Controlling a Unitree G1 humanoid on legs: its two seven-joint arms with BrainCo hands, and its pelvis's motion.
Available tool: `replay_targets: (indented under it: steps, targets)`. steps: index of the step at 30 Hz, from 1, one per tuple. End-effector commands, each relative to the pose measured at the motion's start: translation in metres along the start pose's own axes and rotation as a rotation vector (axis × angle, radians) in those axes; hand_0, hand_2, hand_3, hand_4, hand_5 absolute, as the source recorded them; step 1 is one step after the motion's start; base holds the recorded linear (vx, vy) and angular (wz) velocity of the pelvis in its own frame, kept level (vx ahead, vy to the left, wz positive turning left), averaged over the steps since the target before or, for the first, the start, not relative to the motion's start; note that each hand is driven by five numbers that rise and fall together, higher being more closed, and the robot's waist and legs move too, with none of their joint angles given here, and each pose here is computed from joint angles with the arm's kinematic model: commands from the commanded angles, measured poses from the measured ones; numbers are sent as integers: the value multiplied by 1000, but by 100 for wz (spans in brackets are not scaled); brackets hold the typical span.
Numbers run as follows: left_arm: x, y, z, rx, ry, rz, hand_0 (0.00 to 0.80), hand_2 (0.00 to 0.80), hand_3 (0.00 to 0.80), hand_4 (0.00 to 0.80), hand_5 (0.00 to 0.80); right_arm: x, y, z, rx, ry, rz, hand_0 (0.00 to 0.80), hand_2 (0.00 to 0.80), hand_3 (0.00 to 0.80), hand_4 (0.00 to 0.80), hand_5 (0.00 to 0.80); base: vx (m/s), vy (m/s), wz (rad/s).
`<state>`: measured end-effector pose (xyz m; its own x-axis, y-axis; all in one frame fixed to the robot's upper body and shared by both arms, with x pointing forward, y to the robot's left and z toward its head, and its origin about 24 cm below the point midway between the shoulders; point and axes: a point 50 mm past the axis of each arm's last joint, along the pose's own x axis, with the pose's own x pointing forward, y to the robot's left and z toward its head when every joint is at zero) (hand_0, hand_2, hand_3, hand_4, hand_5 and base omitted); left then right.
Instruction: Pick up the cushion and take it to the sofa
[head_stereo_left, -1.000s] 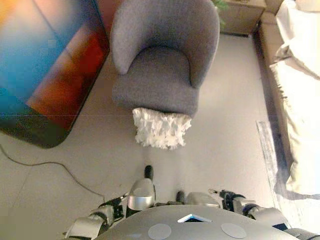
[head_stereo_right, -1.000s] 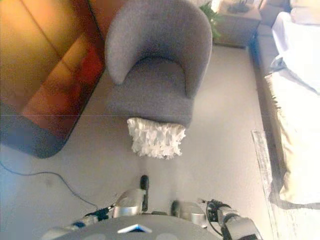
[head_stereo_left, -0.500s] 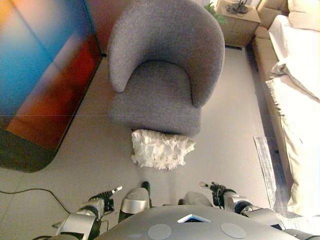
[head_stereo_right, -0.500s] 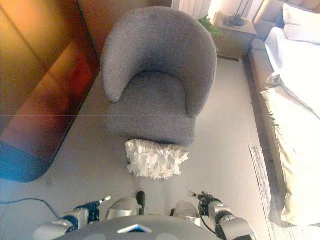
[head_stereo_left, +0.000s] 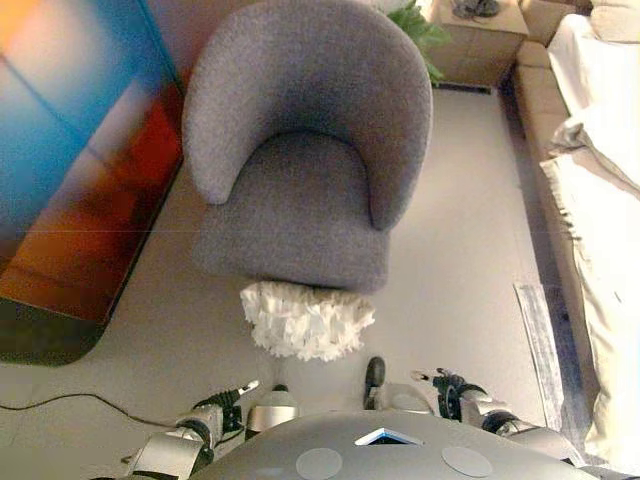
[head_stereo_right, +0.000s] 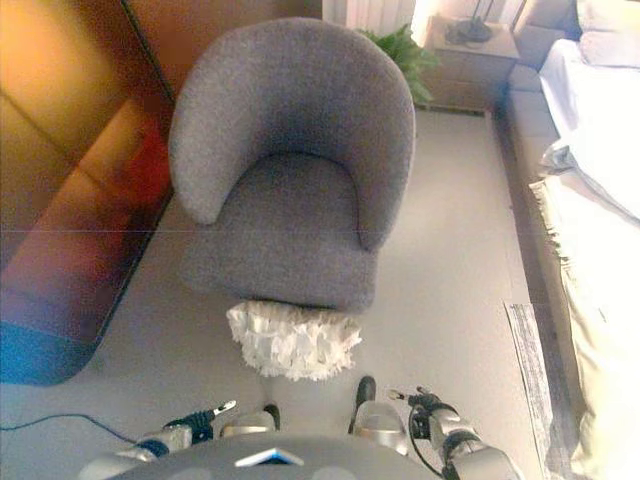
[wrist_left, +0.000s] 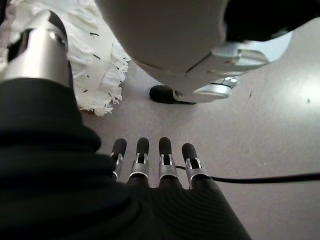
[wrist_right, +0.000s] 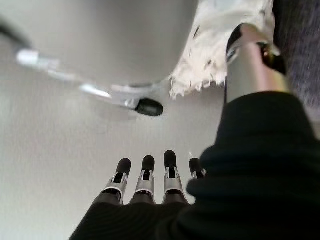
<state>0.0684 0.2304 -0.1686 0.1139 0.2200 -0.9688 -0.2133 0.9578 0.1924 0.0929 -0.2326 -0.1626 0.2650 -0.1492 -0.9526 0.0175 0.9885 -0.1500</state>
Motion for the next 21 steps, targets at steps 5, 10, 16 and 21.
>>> replay_targets:
  steps: [5,10,16,21]
  targets:
    - [-2,-9,31,-53,-111,52,0,0,0,0,0,1,-10,30,4,-53,-78,0,0,0,0,0,42,47,23]
    - [-6,-10,55,-44,-167,112,0,0,0,0,0,-3,-14,72,23,-217,-164,0,0,0,0,0,-50,151,28]
    - [-21,3,113,1,-339,262,0,0,0,0,0,-18,-14,139,-25,-438,-220,0,0,0,0,0,-51,158,5]
    - [-43,2,164,-58,-496,327,0,0,0,0,0,-37,-9,191,-66,-576,-277,0,0,0,0,0,-95,142,-8]
